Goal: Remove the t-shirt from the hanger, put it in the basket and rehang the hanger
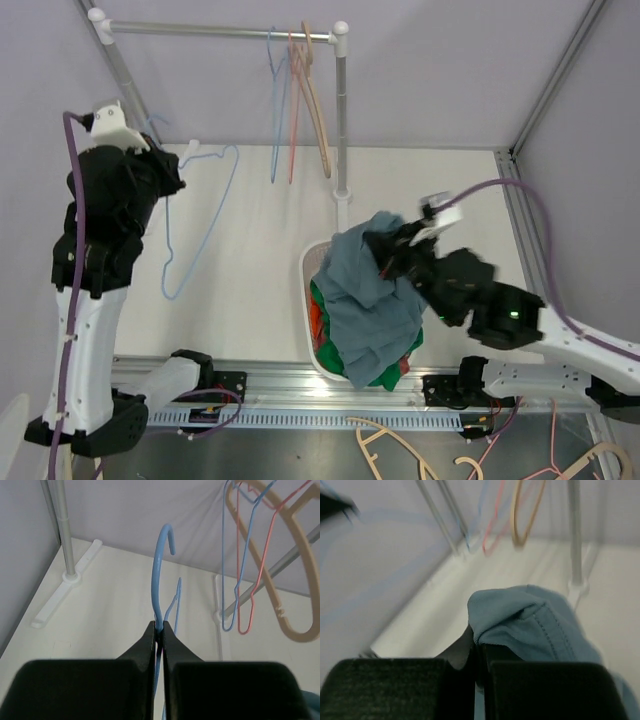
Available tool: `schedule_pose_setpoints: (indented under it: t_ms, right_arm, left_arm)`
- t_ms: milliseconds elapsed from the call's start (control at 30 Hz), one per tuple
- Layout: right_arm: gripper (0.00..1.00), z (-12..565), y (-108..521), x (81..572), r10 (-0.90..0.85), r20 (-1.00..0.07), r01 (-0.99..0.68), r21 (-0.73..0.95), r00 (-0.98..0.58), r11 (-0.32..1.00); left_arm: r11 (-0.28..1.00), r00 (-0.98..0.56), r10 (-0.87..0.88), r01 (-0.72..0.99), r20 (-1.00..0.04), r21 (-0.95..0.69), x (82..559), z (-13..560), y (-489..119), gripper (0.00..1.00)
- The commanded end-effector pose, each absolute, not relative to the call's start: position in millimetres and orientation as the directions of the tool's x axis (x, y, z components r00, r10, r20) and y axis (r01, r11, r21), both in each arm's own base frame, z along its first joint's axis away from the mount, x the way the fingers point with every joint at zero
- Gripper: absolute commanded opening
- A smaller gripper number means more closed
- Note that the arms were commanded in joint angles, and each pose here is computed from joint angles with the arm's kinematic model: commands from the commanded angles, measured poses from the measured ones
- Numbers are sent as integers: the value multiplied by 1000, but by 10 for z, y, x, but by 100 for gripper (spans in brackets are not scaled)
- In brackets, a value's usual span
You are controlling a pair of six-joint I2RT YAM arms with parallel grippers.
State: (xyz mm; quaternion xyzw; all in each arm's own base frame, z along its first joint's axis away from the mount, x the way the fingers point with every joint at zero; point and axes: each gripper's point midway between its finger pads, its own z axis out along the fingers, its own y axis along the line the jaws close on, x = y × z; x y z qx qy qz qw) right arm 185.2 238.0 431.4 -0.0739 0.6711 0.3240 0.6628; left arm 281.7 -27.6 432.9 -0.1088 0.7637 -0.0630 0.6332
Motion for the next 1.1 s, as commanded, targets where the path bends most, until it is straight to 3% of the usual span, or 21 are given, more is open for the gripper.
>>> schedule_pose_setpoints:
  t_ms: [0,133,300,400,533,633,867,1067]
  right_arm:
    - [0,2470,2541,1782,88,-841,-330,303,-534,894]
    - [0,979,2573,1454,-50,-570,-264,299,-820,917]
    - [0,76,2434,1135,-86,-392,-191,237,-916,953]
    - [0,-115,2330,1048,-107,-363,-186,188,-925,964]
    - [0,180,2399,1103,-119,-449,-221,181,-886,958]
    - [27,557,2454,1207,-114,-531,-240,176,-840,955]
    - [35,1398,2462,1320,-70,-629,-268,226,-775,936]
    - [72,1753,2497,1345,-68,-664,-290,231,-745,929]
  left_arm:
    - [961,-141,-277,-54,-951,-272,3035,4631,-333,1]
    - [958,-126,-285,-71,-950,-278,3197,4868,-296,1]
    - [956,-117,-292,-67,-949,-286,3441,5040,-304,1]
    - [956,-136,-292,-53,-947,-288,3646,5033,-343,1]
    - [959,-123,-283,-36,-951,-281,3896,5039,-377,1]
    - [961,-99,-277,-29,-956,-276,4037,5104,-387,1]
    - [963,-111,-269,-14,-957,-269,4223,5090,-436,1]
    - [971,-64,-239,3,-969,-240,4321,5187,-436,1]
